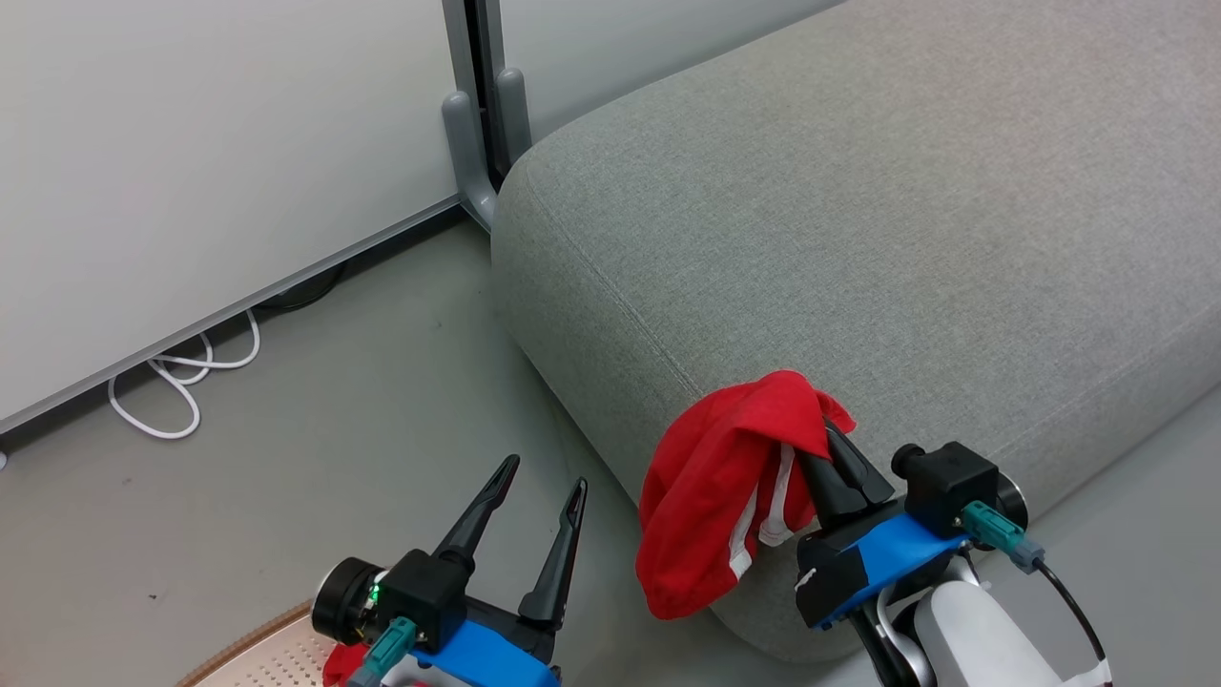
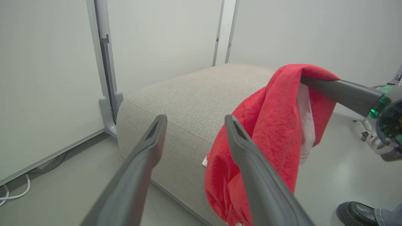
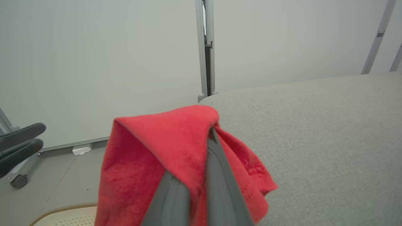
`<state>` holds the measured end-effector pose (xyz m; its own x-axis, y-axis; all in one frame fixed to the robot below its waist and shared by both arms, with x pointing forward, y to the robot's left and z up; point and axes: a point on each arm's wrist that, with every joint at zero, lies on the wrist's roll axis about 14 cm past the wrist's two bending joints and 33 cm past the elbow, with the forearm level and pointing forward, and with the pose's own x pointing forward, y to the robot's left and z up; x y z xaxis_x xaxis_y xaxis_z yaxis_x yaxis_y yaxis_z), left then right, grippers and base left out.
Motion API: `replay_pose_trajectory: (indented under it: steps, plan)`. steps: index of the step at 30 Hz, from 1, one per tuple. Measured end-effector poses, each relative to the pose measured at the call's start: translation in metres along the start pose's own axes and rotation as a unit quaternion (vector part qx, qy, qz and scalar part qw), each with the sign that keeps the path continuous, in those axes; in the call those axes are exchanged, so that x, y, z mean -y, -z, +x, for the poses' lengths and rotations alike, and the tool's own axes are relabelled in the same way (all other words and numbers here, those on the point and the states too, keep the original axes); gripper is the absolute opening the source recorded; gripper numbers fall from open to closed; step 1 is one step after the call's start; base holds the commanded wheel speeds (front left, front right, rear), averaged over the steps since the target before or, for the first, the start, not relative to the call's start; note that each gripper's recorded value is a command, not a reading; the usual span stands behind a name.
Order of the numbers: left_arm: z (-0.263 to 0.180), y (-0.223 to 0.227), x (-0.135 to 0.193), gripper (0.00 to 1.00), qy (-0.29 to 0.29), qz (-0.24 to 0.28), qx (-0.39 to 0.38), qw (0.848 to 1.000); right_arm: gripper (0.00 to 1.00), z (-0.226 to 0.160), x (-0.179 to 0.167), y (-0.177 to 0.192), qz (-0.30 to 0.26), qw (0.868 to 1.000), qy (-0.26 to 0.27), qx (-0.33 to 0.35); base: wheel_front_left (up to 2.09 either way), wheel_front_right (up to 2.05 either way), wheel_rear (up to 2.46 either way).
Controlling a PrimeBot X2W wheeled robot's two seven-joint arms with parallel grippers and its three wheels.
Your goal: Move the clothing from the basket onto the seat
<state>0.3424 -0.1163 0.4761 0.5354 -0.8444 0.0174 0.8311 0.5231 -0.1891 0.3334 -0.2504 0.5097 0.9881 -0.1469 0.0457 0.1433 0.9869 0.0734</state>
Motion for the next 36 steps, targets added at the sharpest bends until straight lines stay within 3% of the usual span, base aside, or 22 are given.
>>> replay_pose_trajectory:
  steps: [7, 12, 17, 26, 36]
  plan:
    - [0.001, 0.005, -0.004, 1.00, 0.002, -0.002, -0.005, 1.000, 0.00, 0.005, -0.001, 0.002, 0.006, 1.000, 0.000, -0.003, 0.00, 0.00, 0.00]
    - [0.003, 0.009, -0.012, 1.00, 0.003, -0.002, -0.007, 1.000, 0.00, 0.033, 0.008, -0.014, 0.014, 1.000, 0.006, 0.015, 0.00, 0.00, 0.00]
    - [0.010, 0.009, -0.025, 1.00, 0.008, 0.001, 0.000, 1.000, 0.00, 0.075, 0.029, -0.041, 0.012, 0.999, 0.029, 0.043, 0.00, 0.00, 0.00]
    - [0.016, 0.031, -0.057, 1.00, 0.003, -0.006, -0.005, 1.000, 0.00, 0.159, 0.086, -0.097, -0.044, 0.990, 0.091, 0.093, 0.00, 0.00, 0.00]
    - [0.014, 0.061, -0.092, 1.00, -0.002, -0.013, -0.012, 1.000, 0.00, 0.212, 0.138, -0.104, -0.097, 0.978, 0.152, 0.103, 0.00, 0.00, 0.00]
